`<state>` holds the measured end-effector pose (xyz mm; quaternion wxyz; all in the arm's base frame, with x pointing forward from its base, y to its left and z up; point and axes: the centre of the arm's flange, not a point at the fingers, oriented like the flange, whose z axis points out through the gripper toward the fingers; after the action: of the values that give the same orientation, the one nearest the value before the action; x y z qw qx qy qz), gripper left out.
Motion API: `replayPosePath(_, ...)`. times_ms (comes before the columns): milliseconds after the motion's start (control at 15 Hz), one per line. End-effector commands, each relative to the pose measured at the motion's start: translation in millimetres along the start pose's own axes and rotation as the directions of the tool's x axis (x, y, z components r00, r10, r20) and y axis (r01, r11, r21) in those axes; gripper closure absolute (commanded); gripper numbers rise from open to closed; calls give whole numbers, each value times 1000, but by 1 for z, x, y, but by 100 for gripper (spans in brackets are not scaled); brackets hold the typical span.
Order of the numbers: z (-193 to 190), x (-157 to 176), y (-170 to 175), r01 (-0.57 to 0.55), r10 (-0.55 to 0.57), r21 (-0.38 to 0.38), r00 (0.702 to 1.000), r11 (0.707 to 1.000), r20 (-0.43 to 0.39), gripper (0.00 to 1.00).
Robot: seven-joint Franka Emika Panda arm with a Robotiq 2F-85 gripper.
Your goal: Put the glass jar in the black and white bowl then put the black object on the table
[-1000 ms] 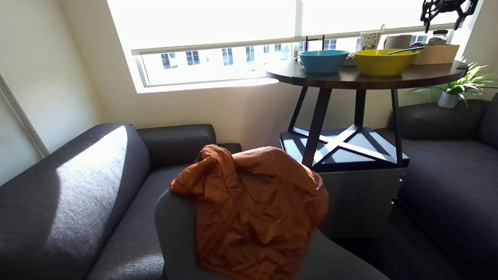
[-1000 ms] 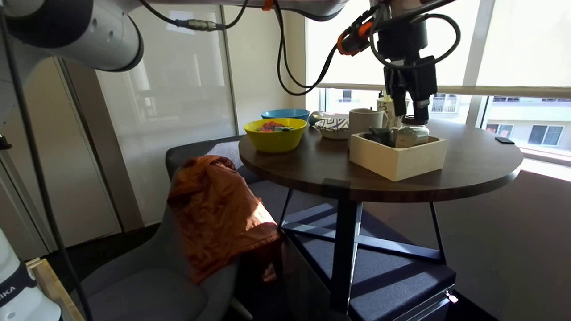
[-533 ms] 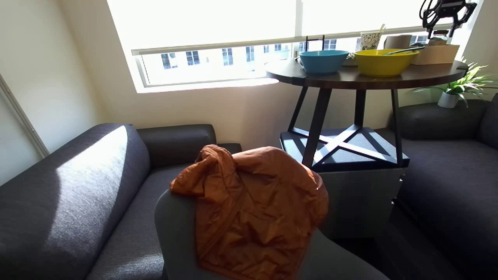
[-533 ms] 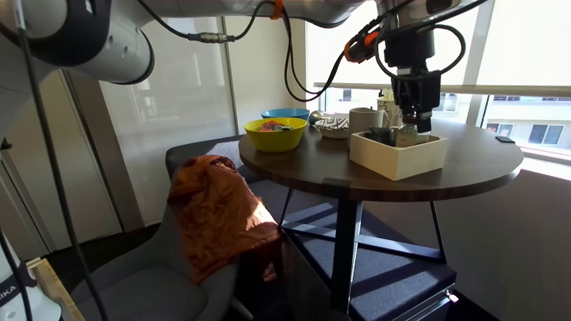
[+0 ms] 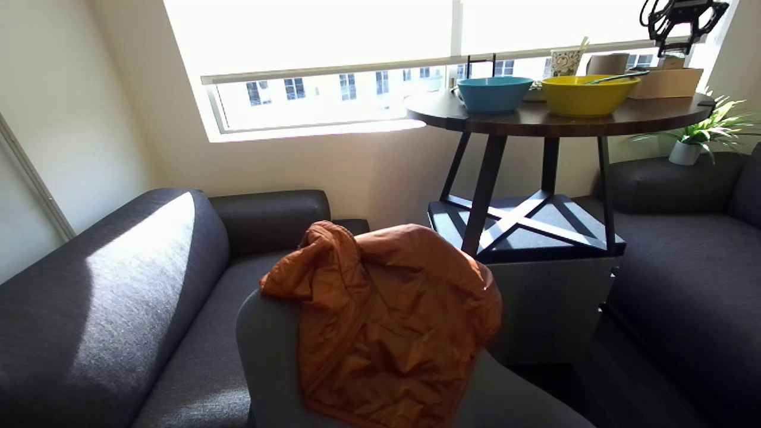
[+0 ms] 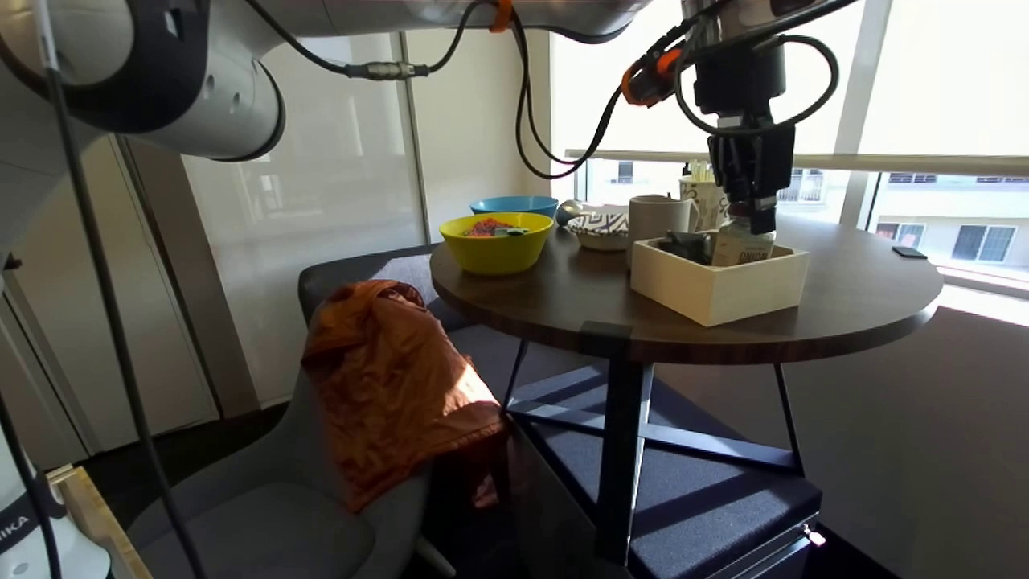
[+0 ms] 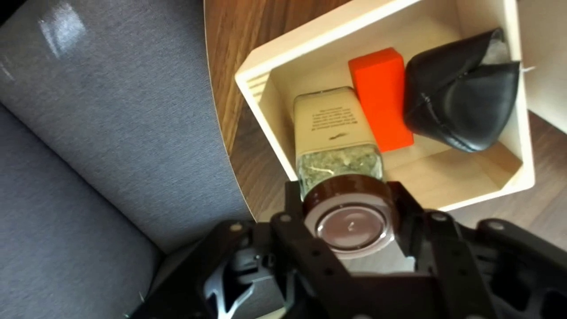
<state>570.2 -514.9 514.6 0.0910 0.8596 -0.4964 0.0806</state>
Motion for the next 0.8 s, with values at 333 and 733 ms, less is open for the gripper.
replayPosePath(333, -94, -17, -2, 100, -98, 75, 995, 992, -29, 75)
replayPosePath(733, -181, -60, -19, 256, -226, 158, 956, 954, -187, 75)
